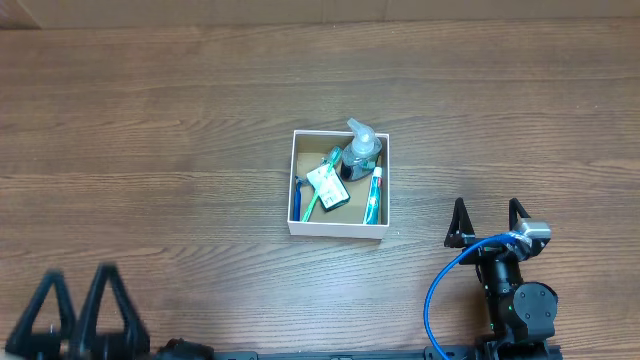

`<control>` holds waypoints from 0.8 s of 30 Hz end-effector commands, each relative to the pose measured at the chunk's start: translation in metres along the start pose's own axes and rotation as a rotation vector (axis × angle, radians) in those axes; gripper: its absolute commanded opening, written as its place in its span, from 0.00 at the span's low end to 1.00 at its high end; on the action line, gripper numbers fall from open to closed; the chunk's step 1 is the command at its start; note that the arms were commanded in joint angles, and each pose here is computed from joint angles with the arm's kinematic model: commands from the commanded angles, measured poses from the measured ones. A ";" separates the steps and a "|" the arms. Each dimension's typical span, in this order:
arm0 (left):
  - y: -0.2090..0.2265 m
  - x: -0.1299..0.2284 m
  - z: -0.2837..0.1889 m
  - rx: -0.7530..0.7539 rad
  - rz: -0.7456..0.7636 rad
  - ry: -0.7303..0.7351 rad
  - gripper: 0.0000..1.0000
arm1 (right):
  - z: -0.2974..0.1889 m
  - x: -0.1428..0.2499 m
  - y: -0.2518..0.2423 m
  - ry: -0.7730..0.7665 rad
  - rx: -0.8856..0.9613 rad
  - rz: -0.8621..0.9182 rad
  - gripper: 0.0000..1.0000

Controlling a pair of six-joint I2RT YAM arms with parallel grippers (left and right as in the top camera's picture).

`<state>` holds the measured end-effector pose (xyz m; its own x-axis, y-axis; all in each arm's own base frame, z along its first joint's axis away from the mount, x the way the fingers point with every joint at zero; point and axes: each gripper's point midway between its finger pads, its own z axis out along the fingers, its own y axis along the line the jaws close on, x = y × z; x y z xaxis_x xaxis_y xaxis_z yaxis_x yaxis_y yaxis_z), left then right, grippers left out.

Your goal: Pack container

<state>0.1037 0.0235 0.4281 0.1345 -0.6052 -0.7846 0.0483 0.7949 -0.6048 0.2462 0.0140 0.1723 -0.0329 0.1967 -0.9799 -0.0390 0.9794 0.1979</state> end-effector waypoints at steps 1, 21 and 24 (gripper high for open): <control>0.026 0.014 -0.035 -0.056 0.036 0.014 1.00 | 0.000 0.001 -0.002 -0.008 0.005 -0.003 1.00; 0.098 0.090 -0.022 -0.357 0.116 0.158 1.00 | 0.000 0.001 -0.002 -0.008 0.005 -0.003 1.00; 0.099 0.096 0.005 -0.326 0.121 0.121 1.00 | 0.000 0.001 -0.002 -0.008 0.005 -0.003 1.00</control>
<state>0.1046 0.0422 0.3044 -0.0096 -0.5537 -0.8326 -0.2678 0.8037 -0.5314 0.2462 0.0138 0.1727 -0.0312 0.1965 -0.9800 -0.0386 0.9795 0.1976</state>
